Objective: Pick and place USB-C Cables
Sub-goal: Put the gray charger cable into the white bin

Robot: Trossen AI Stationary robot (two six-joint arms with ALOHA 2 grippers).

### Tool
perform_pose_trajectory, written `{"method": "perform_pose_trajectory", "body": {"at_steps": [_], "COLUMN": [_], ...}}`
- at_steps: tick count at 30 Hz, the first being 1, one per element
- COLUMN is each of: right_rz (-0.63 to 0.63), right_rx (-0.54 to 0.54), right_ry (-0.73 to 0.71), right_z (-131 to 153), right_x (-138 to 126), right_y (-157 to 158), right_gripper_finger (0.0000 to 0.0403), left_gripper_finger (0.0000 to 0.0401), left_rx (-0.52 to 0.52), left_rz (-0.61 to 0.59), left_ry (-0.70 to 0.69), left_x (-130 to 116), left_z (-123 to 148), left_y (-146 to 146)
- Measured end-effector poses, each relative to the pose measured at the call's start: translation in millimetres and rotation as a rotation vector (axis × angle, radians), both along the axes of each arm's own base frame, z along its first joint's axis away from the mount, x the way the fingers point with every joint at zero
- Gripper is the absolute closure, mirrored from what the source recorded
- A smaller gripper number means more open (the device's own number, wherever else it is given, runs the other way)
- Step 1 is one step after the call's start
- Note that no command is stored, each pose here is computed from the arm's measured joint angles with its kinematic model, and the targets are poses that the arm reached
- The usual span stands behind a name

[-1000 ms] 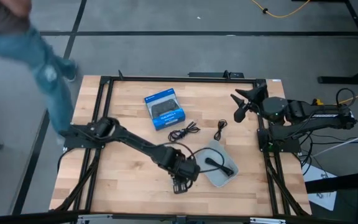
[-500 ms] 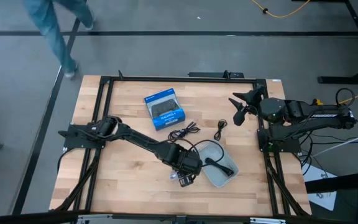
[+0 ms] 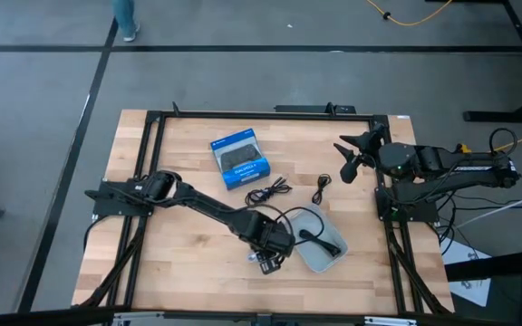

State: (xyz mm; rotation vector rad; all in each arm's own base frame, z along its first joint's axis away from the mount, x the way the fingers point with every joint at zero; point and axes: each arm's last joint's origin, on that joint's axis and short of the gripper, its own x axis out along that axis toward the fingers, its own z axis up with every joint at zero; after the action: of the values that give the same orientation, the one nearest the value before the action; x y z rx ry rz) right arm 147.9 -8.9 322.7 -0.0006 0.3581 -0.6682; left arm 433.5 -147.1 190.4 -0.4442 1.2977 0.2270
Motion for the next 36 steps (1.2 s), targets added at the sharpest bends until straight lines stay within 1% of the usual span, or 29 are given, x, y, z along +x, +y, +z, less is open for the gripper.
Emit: {"method": "perform_pose_trajectory", "body": {"at_steps": [6, 21, 23, 27, 36], "right_rz": [0.0, -0.001, -0.001, -0.001, 0.006], "right_rx": [0.0, 0.0, 0.0, 0.001, 0.004], "right_ry": [0.001, 0.009, 0.009, 0.009, 0.009], "right_z": [0.0, -0.8, -0.8, -0.8, -0.9], "right_x": [0.0, -0.5, -0.5, -0.5, -0.4], "right_y": [0.0, -0.1, -0.1, -0.1, 0.1], "right_gripper_finger": [0.0263, 0.0263, 0.0263, 0.0263, 0.0263], "left_gripper_finger": [0.0264, 0.0264, 0.0264, 0.0264, 0.0264], "left_rx": [-0.019, -0.028, -0.032, -0.036, -0.019], "left_rz": [0.077, 0.075, 0.073, 0.021, 0.059], "left_ry": [0.048, 0.039, 0.025, -0.031, -0.034], "left_x": [-5.0, -4.5, -3.3, 1.5, 2.1], "left_z": [2.2, 4.2, 4.5, 6.1, 5.1], "left_y": [1.3, 1.0, 0.6, -1.0, 0.7]}}
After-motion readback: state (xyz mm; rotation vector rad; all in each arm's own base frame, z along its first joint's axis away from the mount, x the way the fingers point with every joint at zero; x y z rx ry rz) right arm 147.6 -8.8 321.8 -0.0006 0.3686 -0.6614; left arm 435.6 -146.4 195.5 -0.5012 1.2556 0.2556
